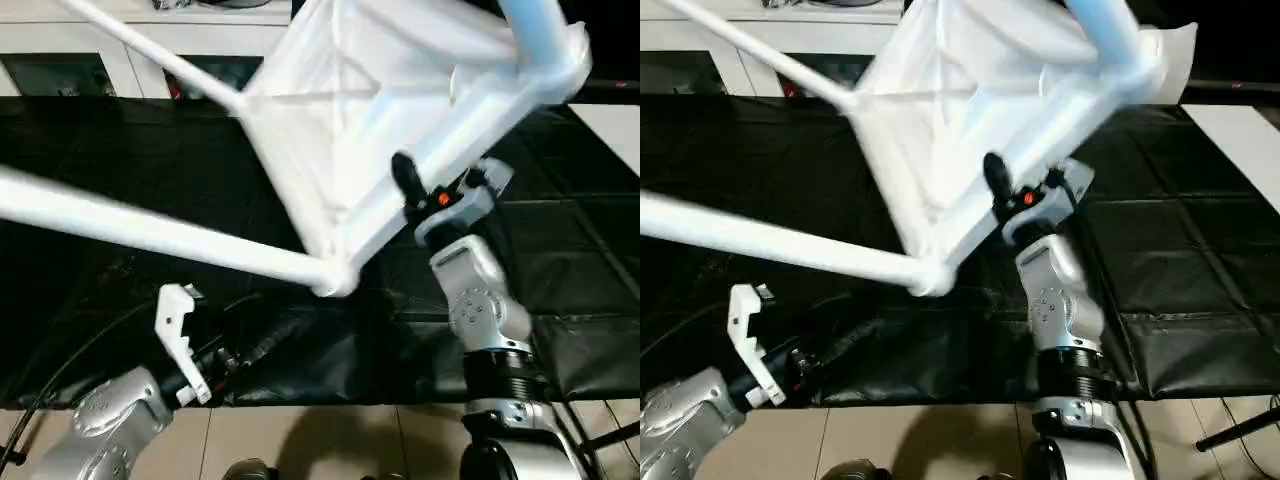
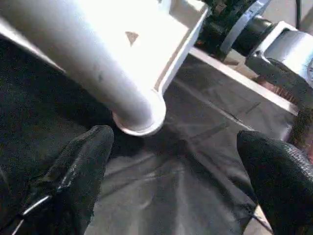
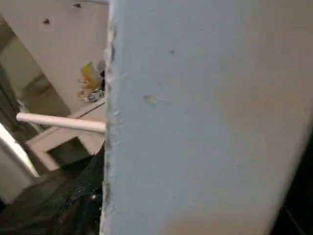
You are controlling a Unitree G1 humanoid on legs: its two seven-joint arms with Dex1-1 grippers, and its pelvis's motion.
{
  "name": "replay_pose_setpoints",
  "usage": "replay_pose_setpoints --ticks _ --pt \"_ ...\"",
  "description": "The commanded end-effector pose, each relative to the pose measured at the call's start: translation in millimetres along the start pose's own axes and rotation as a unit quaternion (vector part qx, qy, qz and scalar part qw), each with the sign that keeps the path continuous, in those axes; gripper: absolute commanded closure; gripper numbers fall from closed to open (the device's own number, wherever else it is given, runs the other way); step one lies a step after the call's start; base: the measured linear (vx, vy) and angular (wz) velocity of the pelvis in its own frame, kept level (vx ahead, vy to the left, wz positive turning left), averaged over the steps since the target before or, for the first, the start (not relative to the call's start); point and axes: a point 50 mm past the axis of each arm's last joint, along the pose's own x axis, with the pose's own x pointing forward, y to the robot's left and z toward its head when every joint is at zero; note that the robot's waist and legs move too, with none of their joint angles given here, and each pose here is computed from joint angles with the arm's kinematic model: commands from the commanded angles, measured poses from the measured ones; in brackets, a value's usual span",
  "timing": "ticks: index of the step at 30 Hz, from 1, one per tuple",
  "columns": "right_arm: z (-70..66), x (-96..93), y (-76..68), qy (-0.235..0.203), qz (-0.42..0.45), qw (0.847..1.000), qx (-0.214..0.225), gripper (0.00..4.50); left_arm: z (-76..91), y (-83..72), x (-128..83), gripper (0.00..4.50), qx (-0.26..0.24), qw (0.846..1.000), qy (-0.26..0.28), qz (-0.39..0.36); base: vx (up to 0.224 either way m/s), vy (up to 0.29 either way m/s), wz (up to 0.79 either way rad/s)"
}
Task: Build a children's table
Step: Flip table
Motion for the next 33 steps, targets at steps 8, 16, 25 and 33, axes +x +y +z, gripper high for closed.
replay_pose_setpoints --ticks 8,16,25,33 --pt "30.3 -13.7 -11.3 -0.014 -0.092 0.974 -0.205 2.54 16.2 -8.6 17.3 0.00 0.038 0.999 -0.030 -0.019 0.000 0.000 0.00" --pt "42.5 -17.5 -21.7 0.005 -0.141 0.950 -0.279 2.58 81.1 -24.2 42.7 0.00 0.121 0.988 -0.091 -0.017 0.000 0.000 0.00" --pt "35.6 -15.7 -15.0 0.034 -0.128 0.950 -0.284 2.59 121.6 -43.9 53.1 0.00 0.211 0.969 -0.130 -0.018 0.000 0.000 0.00" --pt "23.6 -4.9 -13.4 0.068 -0.113 0.945 -0.299 1.70 158.8 -52.7 59.0 0.00 0.336 0.930 -0.147 0.000 0.000 0.000 0.00"
